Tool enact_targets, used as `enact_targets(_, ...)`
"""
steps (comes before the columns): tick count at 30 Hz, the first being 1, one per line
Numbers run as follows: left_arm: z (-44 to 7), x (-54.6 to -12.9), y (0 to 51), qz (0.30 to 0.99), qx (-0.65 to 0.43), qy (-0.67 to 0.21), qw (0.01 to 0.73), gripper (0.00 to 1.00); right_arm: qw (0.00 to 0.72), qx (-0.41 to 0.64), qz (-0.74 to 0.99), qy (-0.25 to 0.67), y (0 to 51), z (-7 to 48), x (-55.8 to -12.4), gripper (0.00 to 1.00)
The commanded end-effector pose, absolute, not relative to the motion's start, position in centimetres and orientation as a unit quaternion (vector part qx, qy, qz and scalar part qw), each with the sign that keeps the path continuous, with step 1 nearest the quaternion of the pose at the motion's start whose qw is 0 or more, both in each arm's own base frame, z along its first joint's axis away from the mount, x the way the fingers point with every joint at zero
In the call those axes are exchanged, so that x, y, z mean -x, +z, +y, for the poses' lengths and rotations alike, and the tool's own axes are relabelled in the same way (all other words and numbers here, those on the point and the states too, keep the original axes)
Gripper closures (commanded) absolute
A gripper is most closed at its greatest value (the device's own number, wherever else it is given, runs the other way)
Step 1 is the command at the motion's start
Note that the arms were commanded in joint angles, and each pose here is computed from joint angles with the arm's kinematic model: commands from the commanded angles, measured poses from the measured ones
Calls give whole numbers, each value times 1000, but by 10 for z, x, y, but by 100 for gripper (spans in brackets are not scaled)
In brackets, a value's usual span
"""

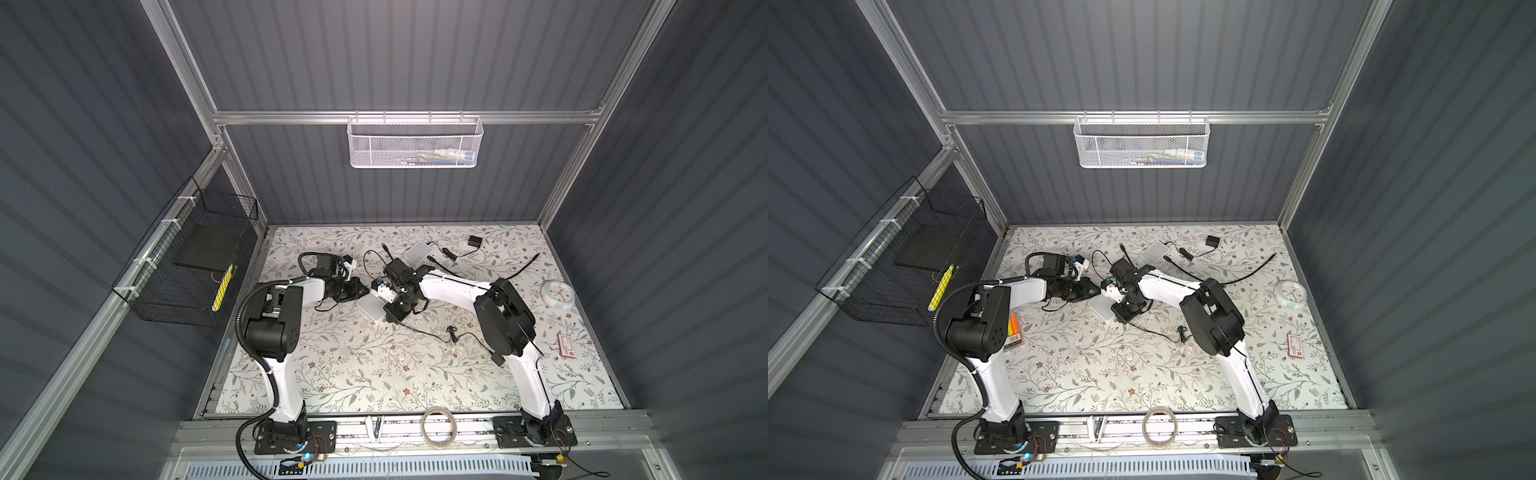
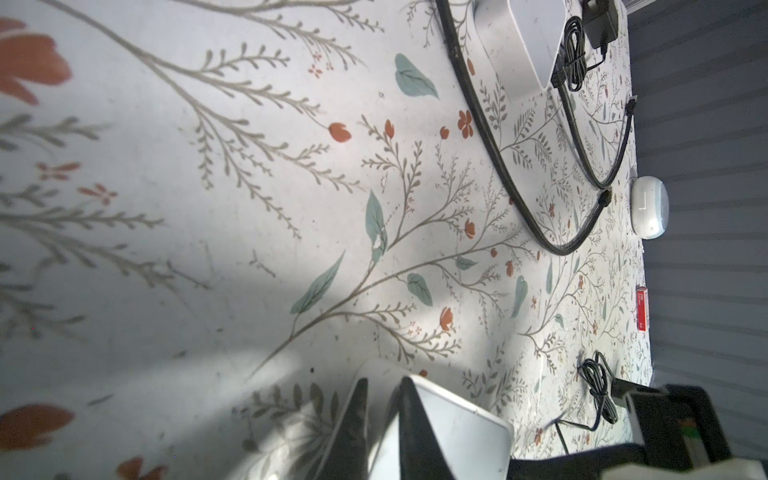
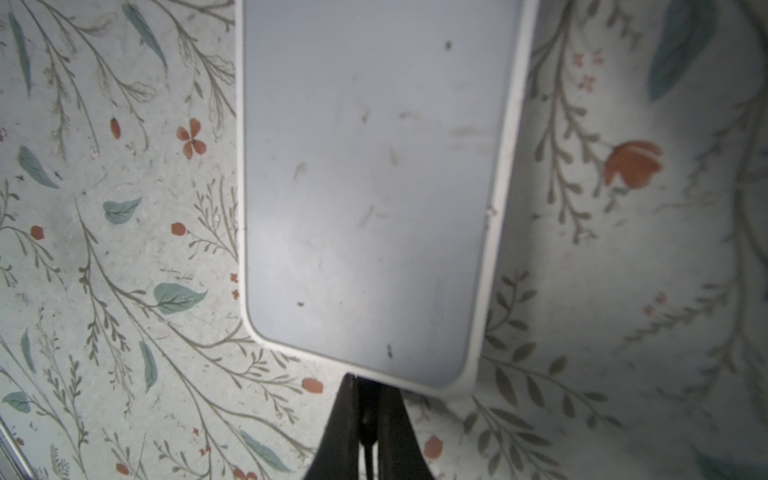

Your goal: Insert the plug into the switch port

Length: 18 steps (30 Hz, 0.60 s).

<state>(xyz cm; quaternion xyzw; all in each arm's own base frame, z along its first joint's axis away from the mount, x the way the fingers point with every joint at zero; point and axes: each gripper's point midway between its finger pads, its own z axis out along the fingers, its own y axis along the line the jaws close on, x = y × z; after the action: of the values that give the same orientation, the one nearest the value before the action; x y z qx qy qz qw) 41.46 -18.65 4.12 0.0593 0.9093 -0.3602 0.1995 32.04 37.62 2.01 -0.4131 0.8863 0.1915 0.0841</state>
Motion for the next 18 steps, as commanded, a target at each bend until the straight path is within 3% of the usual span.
enact_targets(1, -206, -381, 30, 911, -69, -382, 143, 86, 138, 411, 879, 200, 30, 394, -347, 100)
enact_targets(18, -219, -360, 16, 906, -83, -400, 110, 88, 165, 401, 878, 201, 37, 399, -366, 100)
